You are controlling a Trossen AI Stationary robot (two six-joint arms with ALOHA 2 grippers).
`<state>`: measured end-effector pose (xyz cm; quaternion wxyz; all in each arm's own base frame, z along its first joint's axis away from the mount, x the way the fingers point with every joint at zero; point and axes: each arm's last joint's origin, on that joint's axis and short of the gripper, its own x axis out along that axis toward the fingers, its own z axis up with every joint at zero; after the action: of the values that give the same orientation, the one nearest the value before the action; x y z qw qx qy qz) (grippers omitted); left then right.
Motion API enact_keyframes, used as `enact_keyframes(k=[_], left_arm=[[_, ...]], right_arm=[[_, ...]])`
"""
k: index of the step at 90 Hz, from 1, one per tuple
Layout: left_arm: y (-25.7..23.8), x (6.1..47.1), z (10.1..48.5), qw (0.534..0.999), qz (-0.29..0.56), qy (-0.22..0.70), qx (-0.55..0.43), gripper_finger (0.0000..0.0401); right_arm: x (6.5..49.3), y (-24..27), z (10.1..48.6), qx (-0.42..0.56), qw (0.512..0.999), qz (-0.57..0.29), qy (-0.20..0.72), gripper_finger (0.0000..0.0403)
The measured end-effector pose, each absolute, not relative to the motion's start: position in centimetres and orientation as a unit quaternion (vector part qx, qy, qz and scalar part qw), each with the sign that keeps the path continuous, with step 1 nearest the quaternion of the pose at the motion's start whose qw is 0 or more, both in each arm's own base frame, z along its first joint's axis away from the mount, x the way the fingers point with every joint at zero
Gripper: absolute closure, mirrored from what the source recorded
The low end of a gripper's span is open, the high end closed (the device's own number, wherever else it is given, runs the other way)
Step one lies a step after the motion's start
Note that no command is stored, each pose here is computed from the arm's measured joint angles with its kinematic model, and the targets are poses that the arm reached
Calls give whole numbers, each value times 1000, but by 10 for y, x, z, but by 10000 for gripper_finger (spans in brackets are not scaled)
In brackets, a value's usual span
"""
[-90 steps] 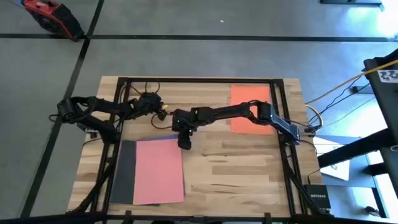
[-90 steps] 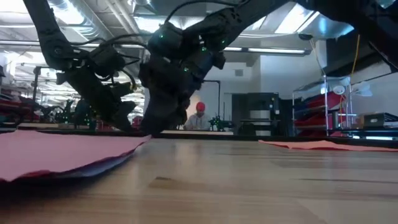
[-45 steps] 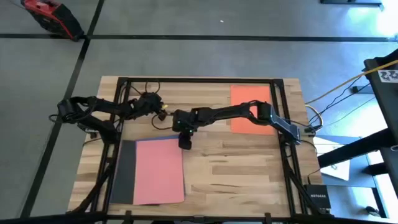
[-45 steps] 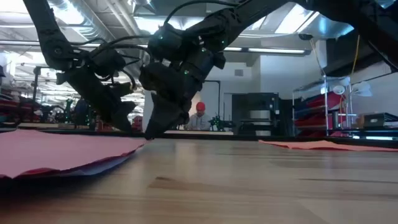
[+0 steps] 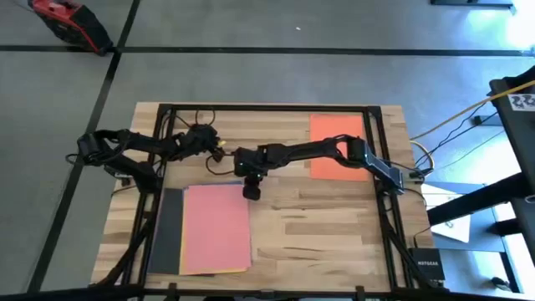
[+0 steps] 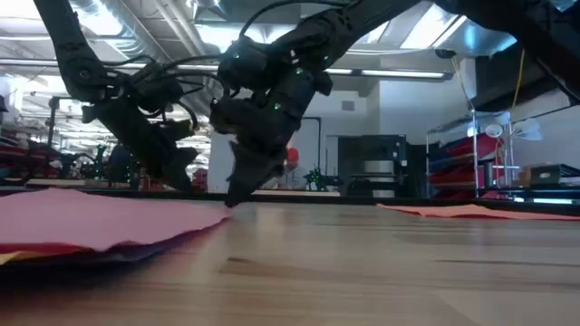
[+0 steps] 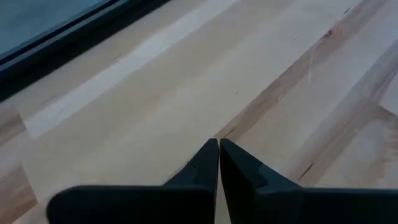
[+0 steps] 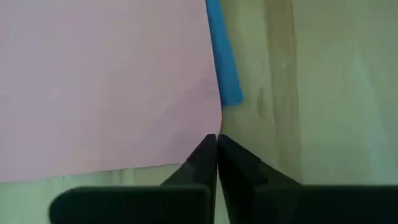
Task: Organize paper
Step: Move the pink paper from bottom left to the top middle table
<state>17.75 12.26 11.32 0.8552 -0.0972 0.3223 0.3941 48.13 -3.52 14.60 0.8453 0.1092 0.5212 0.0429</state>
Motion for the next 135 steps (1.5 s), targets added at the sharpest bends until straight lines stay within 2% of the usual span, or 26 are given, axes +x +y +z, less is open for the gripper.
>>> enact_keyframes(k=[31,59,72,112,135], left_arm=[[122,177,113,855,394,323,-97,401],[122,177,112,852,394,331,-100,401],[122,176,112,852,394,332,-100,401],[121,176,111,850,393,336,-101,401],[122,176,111,850,393,336,-101,401]], right_arm=[[455,-38,193,58,829,21,556,403],[430,-41,196,-9,761,-22,649,403],[427,-47,198,-40,749,-49,660,403],[412,-110,206,-56,730,-149,664,403],[398,-156,207,-23,726,-195,659,403]])
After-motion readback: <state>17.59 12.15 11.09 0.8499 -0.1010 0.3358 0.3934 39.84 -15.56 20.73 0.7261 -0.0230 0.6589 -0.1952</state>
